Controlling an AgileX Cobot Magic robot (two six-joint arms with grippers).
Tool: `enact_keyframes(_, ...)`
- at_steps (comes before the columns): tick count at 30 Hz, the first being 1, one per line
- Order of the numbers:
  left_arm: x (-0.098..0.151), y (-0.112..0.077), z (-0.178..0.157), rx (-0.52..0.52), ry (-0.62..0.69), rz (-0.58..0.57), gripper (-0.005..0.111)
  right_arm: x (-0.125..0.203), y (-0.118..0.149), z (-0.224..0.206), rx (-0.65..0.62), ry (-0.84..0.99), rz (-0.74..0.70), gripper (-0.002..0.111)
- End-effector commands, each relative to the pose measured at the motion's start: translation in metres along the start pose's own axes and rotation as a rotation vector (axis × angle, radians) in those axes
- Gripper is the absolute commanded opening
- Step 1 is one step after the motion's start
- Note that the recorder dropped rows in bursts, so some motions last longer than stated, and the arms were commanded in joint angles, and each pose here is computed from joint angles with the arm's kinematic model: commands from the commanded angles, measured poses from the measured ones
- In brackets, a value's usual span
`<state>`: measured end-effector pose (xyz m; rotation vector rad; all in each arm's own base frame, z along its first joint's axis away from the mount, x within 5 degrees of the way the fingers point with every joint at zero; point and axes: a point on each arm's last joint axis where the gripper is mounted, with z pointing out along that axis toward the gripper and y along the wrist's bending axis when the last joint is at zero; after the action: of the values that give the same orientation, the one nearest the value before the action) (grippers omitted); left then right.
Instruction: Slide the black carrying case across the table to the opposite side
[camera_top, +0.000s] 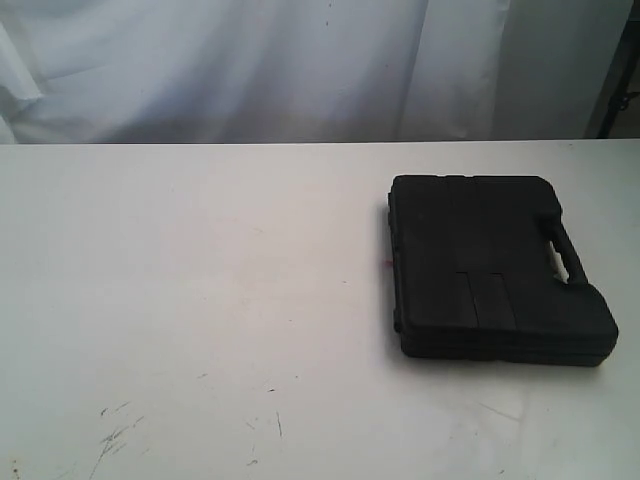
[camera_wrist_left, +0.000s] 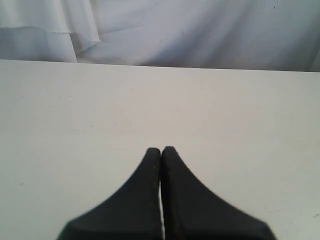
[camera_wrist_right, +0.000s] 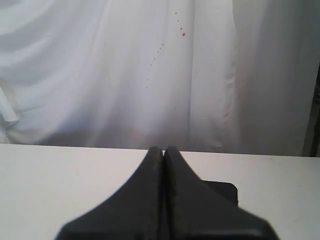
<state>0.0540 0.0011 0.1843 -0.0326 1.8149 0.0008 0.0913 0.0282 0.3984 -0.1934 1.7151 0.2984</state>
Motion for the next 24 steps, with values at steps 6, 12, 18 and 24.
enact_keyframes(6,0.0,0.0,0.0,-0.003,-0.015,0.001,0.0,0.067,0.003,-0.034,-0.005,-0.105,-0.057,0.0)
enact_keyframes(12,0.0,0.0,0.0,-0.003,-0.015,0.001,0.0,0.104,-0.003,-0.026,0.021,-0.073,-0.042,0.0)
enact_keyframes(18,0.0,0.0,0.0,-0.003,-0.015,0.001,0.0,0.126,-0.01,-0.018,0.06,-0.091,0.019,0.0)
enact_keyframes(24,0.0,0.0,0.0,-0.003,-0.015,0.001,0.0,0.154,-0.018,-0.022,0.133,-0.088,0.043,0.0)
